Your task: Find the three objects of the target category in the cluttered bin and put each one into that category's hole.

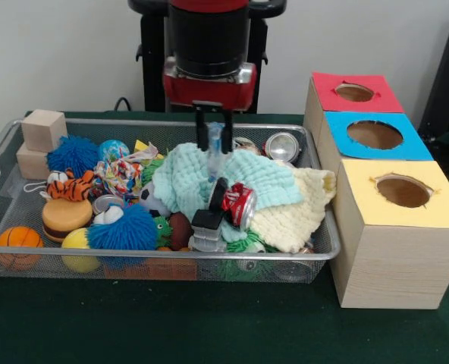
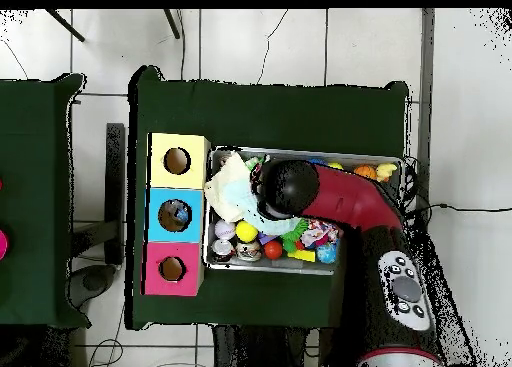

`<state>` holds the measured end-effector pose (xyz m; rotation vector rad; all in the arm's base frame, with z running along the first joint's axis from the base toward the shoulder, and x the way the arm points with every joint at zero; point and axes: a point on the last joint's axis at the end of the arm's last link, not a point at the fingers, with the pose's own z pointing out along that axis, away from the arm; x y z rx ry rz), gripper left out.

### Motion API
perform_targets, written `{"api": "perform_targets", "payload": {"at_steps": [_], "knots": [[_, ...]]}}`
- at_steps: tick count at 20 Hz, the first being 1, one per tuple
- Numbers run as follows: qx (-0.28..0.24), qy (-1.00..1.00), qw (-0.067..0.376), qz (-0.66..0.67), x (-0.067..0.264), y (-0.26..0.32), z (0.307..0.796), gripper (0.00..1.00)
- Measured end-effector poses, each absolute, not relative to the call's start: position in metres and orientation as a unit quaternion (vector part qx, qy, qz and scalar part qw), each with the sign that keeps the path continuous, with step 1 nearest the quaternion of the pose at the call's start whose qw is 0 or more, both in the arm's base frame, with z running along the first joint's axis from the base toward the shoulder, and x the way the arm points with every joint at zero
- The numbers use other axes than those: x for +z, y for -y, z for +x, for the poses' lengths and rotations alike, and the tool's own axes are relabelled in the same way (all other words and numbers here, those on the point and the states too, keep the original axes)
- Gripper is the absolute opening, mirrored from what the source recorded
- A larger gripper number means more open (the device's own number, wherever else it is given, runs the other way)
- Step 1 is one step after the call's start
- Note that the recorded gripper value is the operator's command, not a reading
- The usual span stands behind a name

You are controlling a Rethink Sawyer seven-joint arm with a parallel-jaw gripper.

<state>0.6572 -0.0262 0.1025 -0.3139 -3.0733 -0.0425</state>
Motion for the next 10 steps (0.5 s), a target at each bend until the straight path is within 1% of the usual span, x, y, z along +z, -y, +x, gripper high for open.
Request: {"api": "perform_targets", "payload": {"at_steps": [6, 10], "knots": [[-0.025, 0.990, 0.037, -0.133, 0.101, -0.014, 0.654, 0.00], [-0.026, 0.988, 0.043, -0.147, 0.112, -0.035, 0.655, 0.00]]}}
